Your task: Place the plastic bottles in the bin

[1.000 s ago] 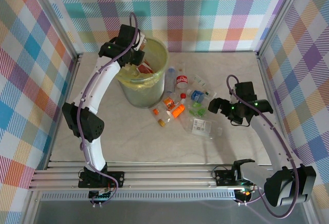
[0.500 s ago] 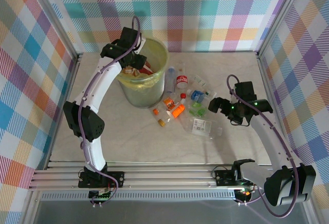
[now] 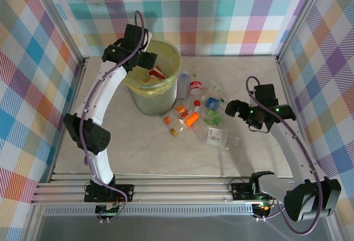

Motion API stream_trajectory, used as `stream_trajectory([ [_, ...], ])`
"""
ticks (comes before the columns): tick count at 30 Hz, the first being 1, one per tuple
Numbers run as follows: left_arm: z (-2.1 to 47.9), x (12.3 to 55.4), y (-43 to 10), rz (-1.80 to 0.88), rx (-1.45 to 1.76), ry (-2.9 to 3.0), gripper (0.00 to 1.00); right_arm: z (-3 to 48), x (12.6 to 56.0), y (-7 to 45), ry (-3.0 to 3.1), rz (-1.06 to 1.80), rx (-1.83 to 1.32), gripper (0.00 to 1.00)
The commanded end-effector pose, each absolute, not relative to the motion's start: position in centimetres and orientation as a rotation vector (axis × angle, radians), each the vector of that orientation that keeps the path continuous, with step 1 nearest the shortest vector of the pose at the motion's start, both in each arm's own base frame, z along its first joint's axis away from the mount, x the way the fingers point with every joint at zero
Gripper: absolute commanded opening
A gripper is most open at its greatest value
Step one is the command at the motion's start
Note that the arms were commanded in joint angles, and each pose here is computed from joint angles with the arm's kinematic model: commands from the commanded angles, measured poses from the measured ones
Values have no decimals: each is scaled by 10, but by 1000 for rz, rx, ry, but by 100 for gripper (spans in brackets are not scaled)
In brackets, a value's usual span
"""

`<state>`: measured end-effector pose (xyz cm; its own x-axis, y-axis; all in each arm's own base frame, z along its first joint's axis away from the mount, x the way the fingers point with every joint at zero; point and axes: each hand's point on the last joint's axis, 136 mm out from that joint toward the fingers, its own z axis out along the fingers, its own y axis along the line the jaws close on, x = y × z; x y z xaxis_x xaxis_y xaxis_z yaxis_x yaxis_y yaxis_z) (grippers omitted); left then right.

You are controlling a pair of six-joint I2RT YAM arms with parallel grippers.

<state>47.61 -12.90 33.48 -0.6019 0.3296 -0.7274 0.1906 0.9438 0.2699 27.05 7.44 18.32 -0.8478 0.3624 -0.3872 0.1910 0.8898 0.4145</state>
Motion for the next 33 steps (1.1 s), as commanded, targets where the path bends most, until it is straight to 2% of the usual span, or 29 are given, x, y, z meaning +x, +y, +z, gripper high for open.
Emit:
stream_trajectory([
  [1,392,456,-118,125,231,2118,93,193,275,71,2567,485,424,100],
  [4,411,440,-122,33,207,2072,100,198,276,69,2551,471,433,100],
  [10,435,393,-138,-98,222,1942,100,201,271,62,2529,442,462,100],
  [16,431,342,-157,-208,240,1873,100,203,267,58,2500,426,485,100],
  [25,372,289,-212,-359,349,1931,100,206,263,58,2463,454,507,100],
  [33,286,257,-266,-383,459,2082,100,204,260,57,2457,455,507,100],
])
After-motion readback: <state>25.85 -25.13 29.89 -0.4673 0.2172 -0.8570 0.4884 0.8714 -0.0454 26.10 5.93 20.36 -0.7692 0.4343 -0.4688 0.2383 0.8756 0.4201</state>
